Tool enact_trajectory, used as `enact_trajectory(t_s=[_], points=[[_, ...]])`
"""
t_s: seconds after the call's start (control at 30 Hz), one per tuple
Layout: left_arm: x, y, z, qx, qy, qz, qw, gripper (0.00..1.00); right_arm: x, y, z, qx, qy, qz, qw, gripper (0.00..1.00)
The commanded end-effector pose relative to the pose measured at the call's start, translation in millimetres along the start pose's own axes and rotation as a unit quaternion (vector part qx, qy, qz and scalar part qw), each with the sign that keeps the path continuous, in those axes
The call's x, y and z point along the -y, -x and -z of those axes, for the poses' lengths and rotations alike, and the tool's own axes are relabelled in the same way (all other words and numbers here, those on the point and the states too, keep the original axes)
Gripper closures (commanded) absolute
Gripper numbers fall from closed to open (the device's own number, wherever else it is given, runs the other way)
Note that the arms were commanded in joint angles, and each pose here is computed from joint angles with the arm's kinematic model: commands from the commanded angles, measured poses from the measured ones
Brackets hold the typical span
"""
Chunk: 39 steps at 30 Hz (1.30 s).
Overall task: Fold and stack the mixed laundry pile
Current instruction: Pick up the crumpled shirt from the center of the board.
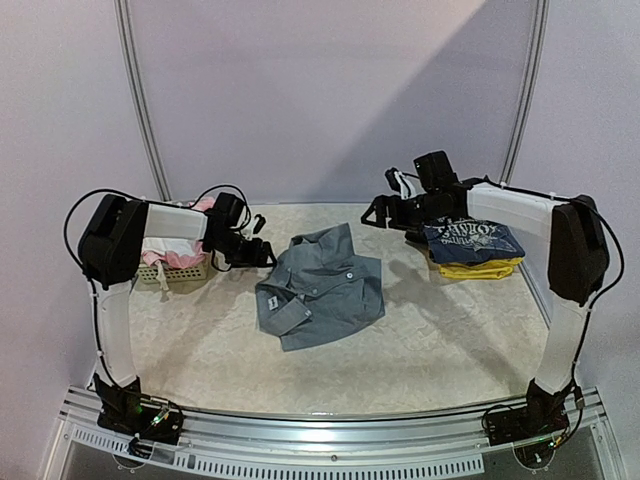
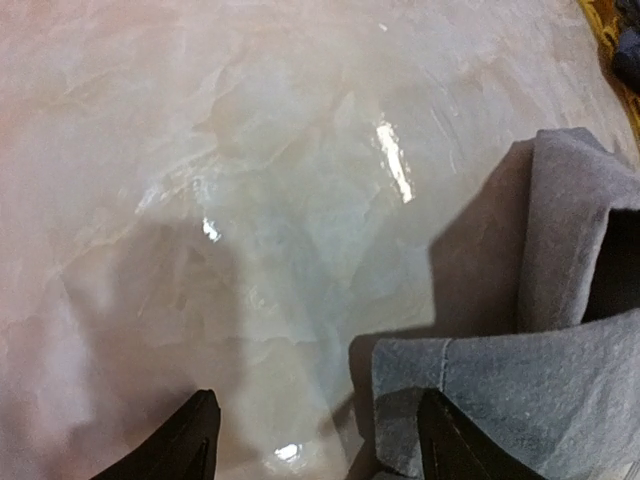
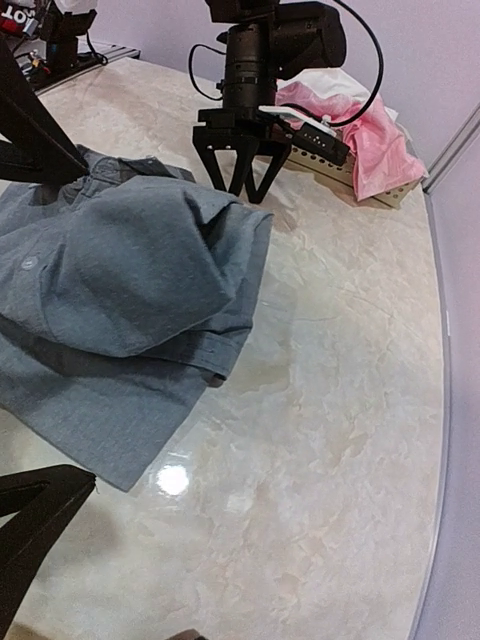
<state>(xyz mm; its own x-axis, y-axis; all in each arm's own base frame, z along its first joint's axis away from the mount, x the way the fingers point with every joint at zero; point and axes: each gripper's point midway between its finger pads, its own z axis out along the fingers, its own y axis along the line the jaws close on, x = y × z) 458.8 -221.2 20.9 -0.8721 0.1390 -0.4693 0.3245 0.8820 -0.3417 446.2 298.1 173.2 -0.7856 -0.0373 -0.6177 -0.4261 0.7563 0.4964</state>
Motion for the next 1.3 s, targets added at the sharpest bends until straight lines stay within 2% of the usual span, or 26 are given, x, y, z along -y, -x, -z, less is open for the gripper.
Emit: enact_trajectory(t_s=[0.0,0.13,0.2,0.27,0.3,0.37,0.47,0.63,0.7,0.77,0.83,0.97,1.0,1.03,1.07,1.1,1.13,1.2,1.27], points=[[14.1,9.4,-10.5,0.005,-0.056,0.001,0.998,0.35,-16.0,-4.3,-35.8,-0.049,0.03,-0.003,0.998,0.01],[17.3,7.6,-14.6,0.005,-0.073,0.004,0.997,0.54,-23.5,3.5,-64.7,-0.06,0.054,-0.004,0.997,0.01],[19.4,7.9,-14.6,0.006,-0.08,0.005,0.997,0.7,-22.2,7.0,-75.4,-0.067,0.057,-0.011,0.996,0.01],[21.6,7.2,-11.5,0.007,-0.083,0.007,0.996,0.92,-17.0,6.0,-88.6,-0.075,0.056,-0.018,0.995,0.01],[22.4,6.9,-8.6,0.011,-0.083,0.007,0.996,1.0,-16.5,4.4,-94.3,-0.08,0.06,-0.022,0.995,0.01],[23.3,1.0,-2.4,0.016,-0.082,0.007,0.996,1.0,-15.3,0.1,-104.9,-0.093,0.07,-0.03,0.993,0.03],[26.4,-3.6,8.0,0.025,-0.081,0.006,0.996,1.0,-10.8,-10.1,-116.4,-0.114,0.073,-0.04,0.99,0.12],[28.1,-7.7,15.1,0.033,-0.077,0.008,0.996,1.0,-10.1,-25.0,-120.0,-0.135,0.082,-0.042,0.987,0.47],[28.6,-7.1,15.5,0.035,-0.076,0.007,0.996,1.0,-12.8,-25.4,-117.1,-0.132,0.084,-0.039,0.987,0.64],[28.7,-5.3,16.0,0.039,-0.074,0.006,0.996,1.0,-14.8,-23.9,-112.8,-0.128,0.087,-0.036,0.987,0.85],[30.1,-2.6,17.9,0.045,-0.073,0.003,0.996,1.0,-19.9,-17.1,-106.2,-0.118,0.091,-0.03,0.988,0.98],[30.2,4.1,22.9,0.049,-0.062,-0.009,0.997,1.0,-29.1,-2.9,-95.7,-0.098,0.095,-0.021,0.99,1.0],[28.6,5.5,23.2,0.049,-0.056,-0.012,0.997,0.97,-30.9,0.2,-92.3,-0.093,0.095,-0.019,0.991,1.0],[25.3,6.4,22.2,0.05,-0.047,-0.015,0.998,0.8,-34.0,3.9,-87.7,-0.087,0.096,-0.016,0.991,1.0],[23.1,8.1,21.9,0.052,-0.041,-0.019,0.998,0.55,-35.1,5.3,-85.0,-0.083,0.095,-0.014,0.992,1.0],[21.4,9.3,20.9,0.055,-0.04,-0.021,0.997,0.4,-36.8,7.8,-81.4,-0.077,0.095,-0.011,0.992,1.0],[21.7,11.0,19.9,0.058,-0.044,-0.023,0.997,0.3,-36.6,8.2,-79.4,-0.075,0.094,-0.011,0.993,1.0],[25.4,15.0,17.0,0.062,-0.057,-0.032,0.996,0.21,-40.3,10.6,-74.1,-0.07,0.096,-0.007,0.993,1.0],[30.2,18.5,13.6,0.06,-0.073,-0.042,0.995,0.19,-39.7,8.6,-74.2,-0.072,0.096,-0.006,0.993,1.0]])
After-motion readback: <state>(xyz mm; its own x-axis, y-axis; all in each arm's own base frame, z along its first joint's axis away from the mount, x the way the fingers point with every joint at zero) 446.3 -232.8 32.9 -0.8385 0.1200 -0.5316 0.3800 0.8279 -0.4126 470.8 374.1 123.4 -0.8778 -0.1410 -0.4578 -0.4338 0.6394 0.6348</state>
